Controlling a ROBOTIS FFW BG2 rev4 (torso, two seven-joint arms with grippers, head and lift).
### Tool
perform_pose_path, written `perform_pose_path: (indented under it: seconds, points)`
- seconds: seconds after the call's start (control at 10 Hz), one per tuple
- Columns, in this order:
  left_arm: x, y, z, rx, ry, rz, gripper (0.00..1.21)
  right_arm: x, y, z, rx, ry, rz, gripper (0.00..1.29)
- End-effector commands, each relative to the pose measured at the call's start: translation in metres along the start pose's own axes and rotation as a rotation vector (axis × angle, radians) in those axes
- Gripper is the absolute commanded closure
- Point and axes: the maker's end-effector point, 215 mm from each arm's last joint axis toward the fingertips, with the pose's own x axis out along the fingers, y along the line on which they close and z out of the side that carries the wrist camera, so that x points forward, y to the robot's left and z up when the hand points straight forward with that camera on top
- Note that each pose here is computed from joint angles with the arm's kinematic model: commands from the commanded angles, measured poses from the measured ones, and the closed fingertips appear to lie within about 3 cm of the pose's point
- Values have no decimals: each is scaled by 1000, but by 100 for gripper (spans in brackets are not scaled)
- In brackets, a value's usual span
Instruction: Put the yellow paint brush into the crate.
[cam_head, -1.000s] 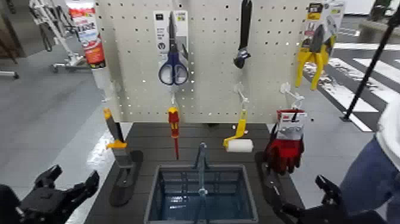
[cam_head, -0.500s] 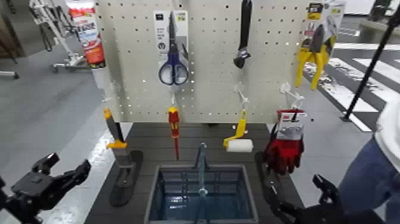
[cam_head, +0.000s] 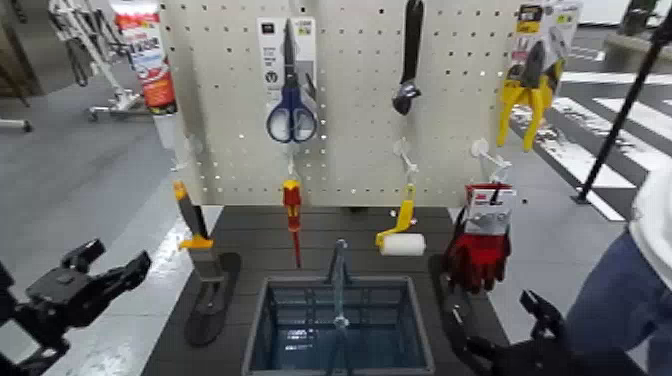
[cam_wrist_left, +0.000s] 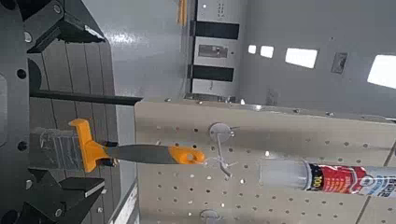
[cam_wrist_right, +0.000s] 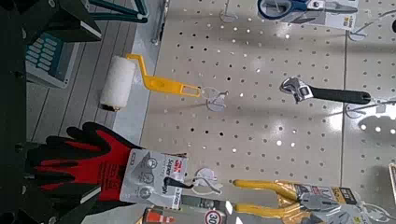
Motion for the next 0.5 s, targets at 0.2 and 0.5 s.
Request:
perform_pose_path:
  seconds: [0.2, 0.5]
  points:
    - [31, 0, -2, -11, -4, -58, 21, 5, 3, -2, 13, -1, 12, 16]
    - [56, -12, 3, -6, -5, -126, 21, 8, 7, -2, 25, -3, 20, 16]
